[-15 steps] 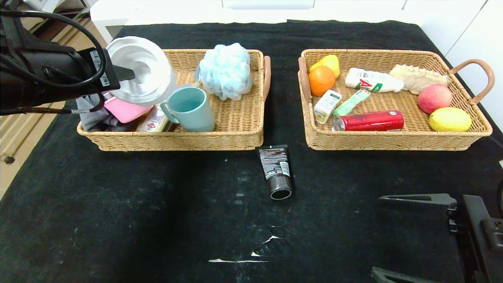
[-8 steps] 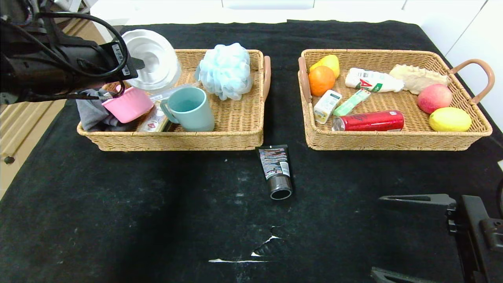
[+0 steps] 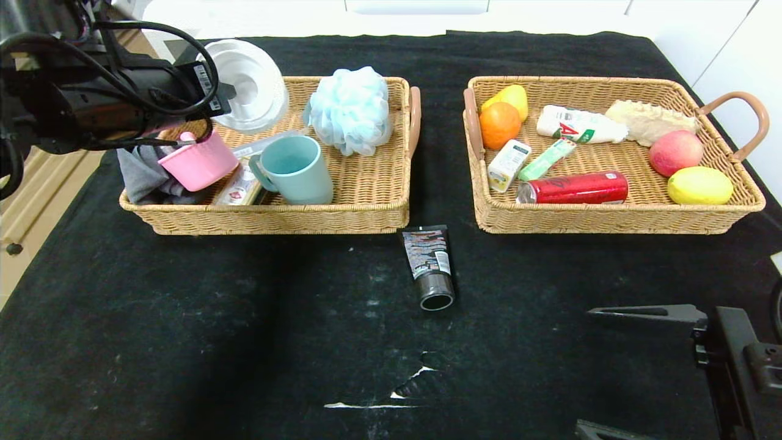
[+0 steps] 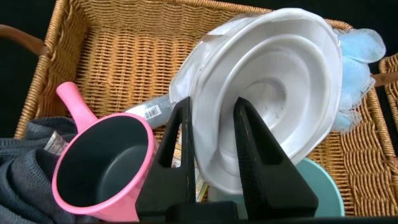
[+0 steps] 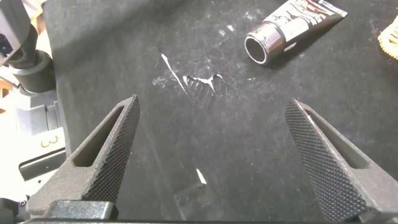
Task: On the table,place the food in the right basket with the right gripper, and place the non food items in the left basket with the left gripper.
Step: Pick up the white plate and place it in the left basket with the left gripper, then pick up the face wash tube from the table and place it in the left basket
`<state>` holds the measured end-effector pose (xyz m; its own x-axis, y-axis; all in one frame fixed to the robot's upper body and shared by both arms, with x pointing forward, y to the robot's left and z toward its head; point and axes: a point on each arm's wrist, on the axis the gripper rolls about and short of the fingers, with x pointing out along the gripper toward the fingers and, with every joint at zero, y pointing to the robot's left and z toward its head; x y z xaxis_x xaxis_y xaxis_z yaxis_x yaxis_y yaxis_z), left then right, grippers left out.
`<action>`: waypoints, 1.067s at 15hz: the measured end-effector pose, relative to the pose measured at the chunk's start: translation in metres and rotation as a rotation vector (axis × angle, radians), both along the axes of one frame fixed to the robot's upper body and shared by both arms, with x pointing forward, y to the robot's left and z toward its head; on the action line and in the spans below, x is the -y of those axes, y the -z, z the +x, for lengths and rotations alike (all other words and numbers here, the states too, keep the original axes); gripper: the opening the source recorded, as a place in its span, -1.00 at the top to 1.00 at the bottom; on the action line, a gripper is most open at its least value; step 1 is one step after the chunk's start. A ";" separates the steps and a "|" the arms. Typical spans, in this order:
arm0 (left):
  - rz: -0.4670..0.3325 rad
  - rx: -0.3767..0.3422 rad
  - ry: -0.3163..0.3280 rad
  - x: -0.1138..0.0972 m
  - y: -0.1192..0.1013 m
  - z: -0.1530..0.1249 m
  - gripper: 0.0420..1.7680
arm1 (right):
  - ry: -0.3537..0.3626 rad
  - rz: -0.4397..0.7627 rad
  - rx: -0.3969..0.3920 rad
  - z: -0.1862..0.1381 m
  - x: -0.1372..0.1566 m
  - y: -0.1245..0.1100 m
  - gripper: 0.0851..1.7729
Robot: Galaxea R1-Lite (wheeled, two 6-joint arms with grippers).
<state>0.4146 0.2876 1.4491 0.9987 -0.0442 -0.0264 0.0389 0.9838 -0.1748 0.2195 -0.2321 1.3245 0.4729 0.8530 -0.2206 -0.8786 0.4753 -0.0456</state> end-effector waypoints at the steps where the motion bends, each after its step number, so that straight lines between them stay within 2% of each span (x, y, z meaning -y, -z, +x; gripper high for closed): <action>1: 0.001 -0.005 0.000 0.000 0.002 0.002 0.33 | 0.000 -0.001 -0.001 0.000 0.000 0.000 -0.93; 3: 0.002 -0.015 -0.002 0.000 0.005 0.004 0.03 | -0.002 -0.002 -0.004 0.000 0.000 0.001 -0.93; 7: 0.003 -0.023 -0.005 0.000 0.007 0.005 -0.36 | -0.003 -0.004 -0.006 0.001 -0.001 0.001 -0.93; 12: 0.007 -0.042 0.002 0.002 0.008 0.000 -0.63 | -0.002 -0.004 -0.004 0.001 -0.001 0.001 -0.93; 16: 0.016 -0.074 0.021 0.023 0.016 -0.020 -0.75 | -0.004 -0.003 -0.003 0.000 -0.001 0.001 -0.93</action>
